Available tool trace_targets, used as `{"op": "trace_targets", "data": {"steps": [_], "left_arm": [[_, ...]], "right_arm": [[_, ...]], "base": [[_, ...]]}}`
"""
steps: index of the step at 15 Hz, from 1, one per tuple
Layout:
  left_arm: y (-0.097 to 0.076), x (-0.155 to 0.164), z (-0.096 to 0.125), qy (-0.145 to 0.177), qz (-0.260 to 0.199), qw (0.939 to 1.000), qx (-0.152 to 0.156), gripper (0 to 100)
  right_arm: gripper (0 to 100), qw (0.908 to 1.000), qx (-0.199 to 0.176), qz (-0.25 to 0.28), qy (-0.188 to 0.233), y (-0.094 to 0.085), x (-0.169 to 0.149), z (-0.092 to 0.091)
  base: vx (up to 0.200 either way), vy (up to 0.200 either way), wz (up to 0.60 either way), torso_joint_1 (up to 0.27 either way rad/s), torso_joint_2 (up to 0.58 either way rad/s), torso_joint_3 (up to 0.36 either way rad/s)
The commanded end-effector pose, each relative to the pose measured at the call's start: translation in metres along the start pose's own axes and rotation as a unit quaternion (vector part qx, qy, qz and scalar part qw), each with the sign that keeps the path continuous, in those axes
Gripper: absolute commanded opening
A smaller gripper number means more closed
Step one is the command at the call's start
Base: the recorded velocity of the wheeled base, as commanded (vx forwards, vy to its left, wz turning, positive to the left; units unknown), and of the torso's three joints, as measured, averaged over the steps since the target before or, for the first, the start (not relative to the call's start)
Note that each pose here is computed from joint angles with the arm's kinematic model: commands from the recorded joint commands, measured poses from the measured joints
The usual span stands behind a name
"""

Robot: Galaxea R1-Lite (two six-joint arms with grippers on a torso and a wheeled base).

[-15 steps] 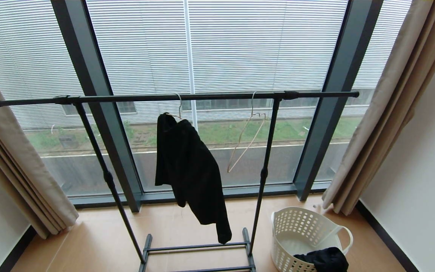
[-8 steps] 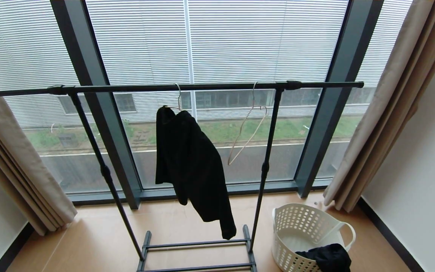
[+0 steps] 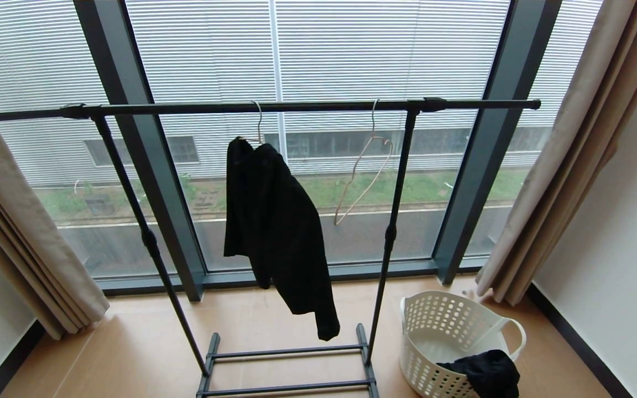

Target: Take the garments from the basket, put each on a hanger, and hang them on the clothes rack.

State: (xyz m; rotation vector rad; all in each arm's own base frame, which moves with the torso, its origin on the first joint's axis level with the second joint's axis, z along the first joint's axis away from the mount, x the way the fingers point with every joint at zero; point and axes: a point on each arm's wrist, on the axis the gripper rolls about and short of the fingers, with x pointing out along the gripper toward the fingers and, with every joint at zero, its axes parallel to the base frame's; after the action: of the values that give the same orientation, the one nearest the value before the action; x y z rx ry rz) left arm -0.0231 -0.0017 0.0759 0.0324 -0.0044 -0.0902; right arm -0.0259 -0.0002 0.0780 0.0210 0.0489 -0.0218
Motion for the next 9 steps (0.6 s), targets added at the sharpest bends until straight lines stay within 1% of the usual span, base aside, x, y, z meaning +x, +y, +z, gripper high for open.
{"op": "trace_targets", "data": {"steps": [1,3,9], "left_arm": [[0.0000,0.0001,0.0000,0.001,0.000,1.0000,0.000,100],[0.0000,0.0001,0.0000,0.001,0.000,1.0000,0.000,100],[0.0000,0.0001,0.0000,0.001,0.000,1.0000,0.000,100]], "right_arm": [[100,1.0000,0.000,0.000,0.001,0.0000,0.0001,0.0001],[100,1.0000,0.000,0.001,0.001,0.0000,0.0001,0.0001],[100,1.0000,0.000,0.001,0.001,0.0000,0.0001,0.0001]], "base": [[0.000,0.000,0.00,-0.168,0.40,0.212],[0.000,0.000,0.00,-0.198,0.46,0.271],[0.000,0.000,0.00,-0.222,0.54,0.321]]}}
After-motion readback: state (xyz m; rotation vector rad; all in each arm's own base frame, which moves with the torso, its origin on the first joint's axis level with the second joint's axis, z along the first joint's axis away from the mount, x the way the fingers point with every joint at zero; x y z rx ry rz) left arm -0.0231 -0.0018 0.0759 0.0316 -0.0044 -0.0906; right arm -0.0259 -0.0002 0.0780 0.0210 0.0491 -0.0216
